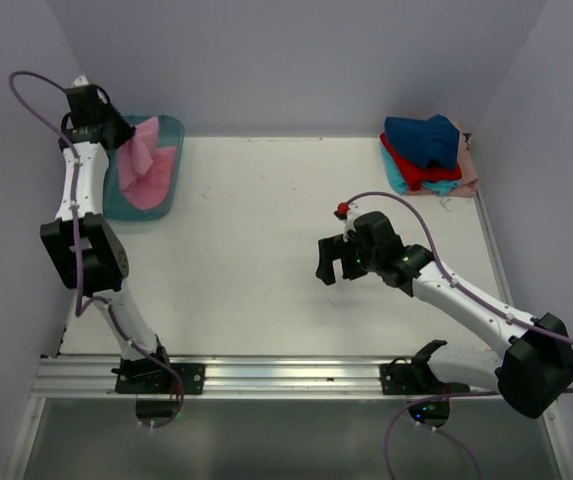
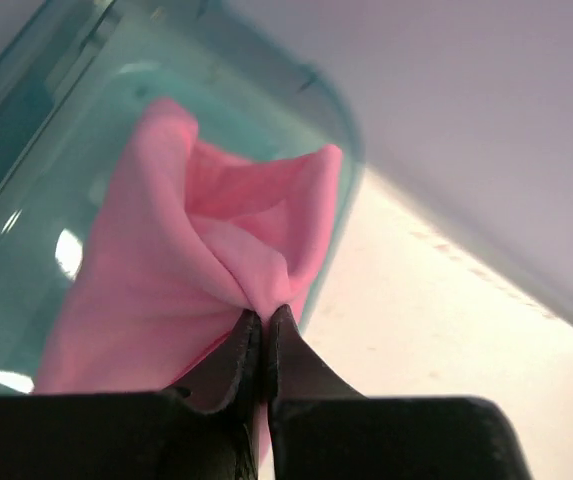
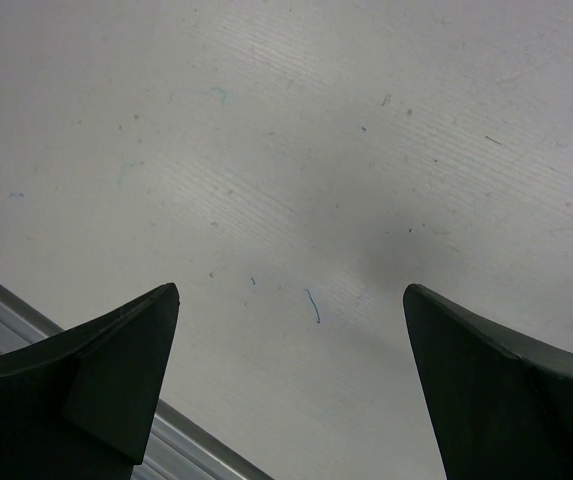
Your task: Fold and stack the t-shirts
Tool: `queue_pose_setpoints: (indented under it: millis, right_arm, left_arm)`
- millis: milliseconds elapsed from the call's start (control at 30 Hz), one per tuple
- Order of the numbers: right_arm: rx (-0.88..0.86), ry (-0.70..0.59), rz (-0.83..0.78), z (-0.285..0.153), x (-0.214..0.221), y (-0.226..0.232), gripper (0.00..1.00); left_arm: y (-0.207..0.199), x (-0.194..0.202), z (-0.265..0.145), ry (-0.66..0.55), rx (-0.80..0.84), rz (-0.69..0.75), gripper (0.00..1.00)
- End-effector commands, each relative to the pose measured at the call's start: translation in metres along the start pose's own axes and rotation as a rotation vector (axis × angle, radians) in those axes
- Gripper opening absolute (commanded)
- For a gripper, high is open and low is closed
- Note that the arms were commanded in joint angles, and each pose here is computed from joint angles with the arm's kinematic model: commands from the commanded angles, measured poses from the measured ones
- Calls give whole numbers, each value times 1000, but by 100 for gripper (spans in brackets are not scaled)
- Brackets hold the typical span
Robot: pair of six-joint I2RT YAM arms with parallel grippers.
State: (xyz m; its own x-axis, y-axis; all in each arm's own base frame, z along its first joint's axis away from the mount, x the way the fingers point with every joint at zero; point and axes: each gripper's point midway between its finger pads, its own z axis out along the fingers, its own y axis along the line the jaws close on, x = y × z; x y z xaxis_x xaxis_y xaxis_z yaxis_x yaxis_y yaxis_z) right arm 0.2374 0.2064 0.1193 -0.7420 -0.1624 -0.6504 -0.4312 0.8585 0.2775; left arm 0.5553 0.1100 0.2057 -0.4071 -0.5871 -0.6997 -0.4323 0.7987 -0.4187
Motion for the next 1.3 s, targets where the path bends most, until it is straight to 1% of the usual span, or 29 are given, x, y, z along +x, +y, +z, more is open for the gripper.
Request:
queue_pose_setpoints:
  millis: [0,67,100,167,200,233,267,300,333,367,400,433,467,500,533,567,600,633,700,767,833,867,933,967,1000,1033,1100,1200,1267]
  right_arm:
    - [-12,-66,-4,3,-17,4,99]
    - [12,-89,-1,2,-20,0,99]
    - [23,-108,0,2,-23,-2,99]
    - [52,-139,10,-2,-28,-7,99]
    - [77,-168,26,-3,-33,-11,99]
    - [89,-178,39,-3,-32,-13,99]
    - [125,-220,54,-8,-38,-20,99]
    - [135,-257,60,-10,-45,-21,99]
    - [151,-271,90,-11,-44,-24,99]
    - [180,-291,112,-14,-46,-30,99]
    - [231,-332,133,-20,-51,-39,99]
    - [267,-348,158,-23,-51,-45,99]
    - [300,-363,169,-27,-52,-51,99]
    - [371,-379,184,-34,-51,-64,99]
    - [399,-390,185,-39,-53,-68,99]
    - [425,-380,183,-41,-50,-72,99]
    - [451,-383,179,-44,-50,-77,99]
    - [481,-393,180,-49,-54,-81,99]
    - [517,-381,167,-53,-52,-86,99]
    - [550,-389,162,-58,-54,-90,99]
    - [588,-394,165,-63,-55,-96,99]
    - [598,-387,164,-63,-53,-97,99]
    - [606,-385,174,-63,-50,-99,99]
    - [606,-382,178,-62,-49,-99,99]
    - [598,-377,190,-58,-48,-98,99]
    - [591,-375,195,-57,-47,-97,99]
    - [582,-337,201,-48,-42,-95,99]
    - [536,-252,163,-31,-35,-87,99]
    - [552,-216,162,-29,-35,-87,99]
  left_arm:
    - [-105,-75,-126,-229,328,25,0]
    - [-140,-67,-157,-226,449,56,0]
    - [-162,-62,-187,-218,550,70,0]
    - [-194,-33,-211,-162,682,83,0]
    - [-211,-23,-247,-136,796,71,0]
    - [-220,10,-249,-54,855,60,0]
    - [-231,13,-268,-72,944,62,0]
    - [-243,29,-307,-28,1050,42,0]
    - [-247,61,-310,41,1086,30,0]
    - [-258,65,-334,11,1179,43,0]
    - [-260,72,-365,35,1244,8,0]
    - [-262,105,-370,123,1281,-18,0]
    - [-268,108,-396,101,1393,-21,0]
    - [-266,117,-423,181,1466,-79,0]
    - [-262,144,-424,276,1487,-115,0]
    - [-261,146,-447,256,1590,-117,0]
    - [-253,150,-466,301,1638,-168,0]
    - [-245,171,-460,357,1633,-196,0]
    - [-230,175,-471,322,1669,-205,0]
    - [-220,200,-436,376,1519,-209,0]
    - [-217,207,-404,284,1372,-102,0]
    - [-191,227,-339,262,1041,-35,0]
    - [-147,254,-293,292,742,20,0]
    - [-128,252,-272,215,630,37,0]
    - [-106,273,-254,242,561,45,0]
    - [-102,276,-248,229,560,48,0]
    - [-87,300,-232,281,518,59,0]
    - [-82,319,-218,337,495,89,0]
    - [-87,320,-216,336,525,110,0]
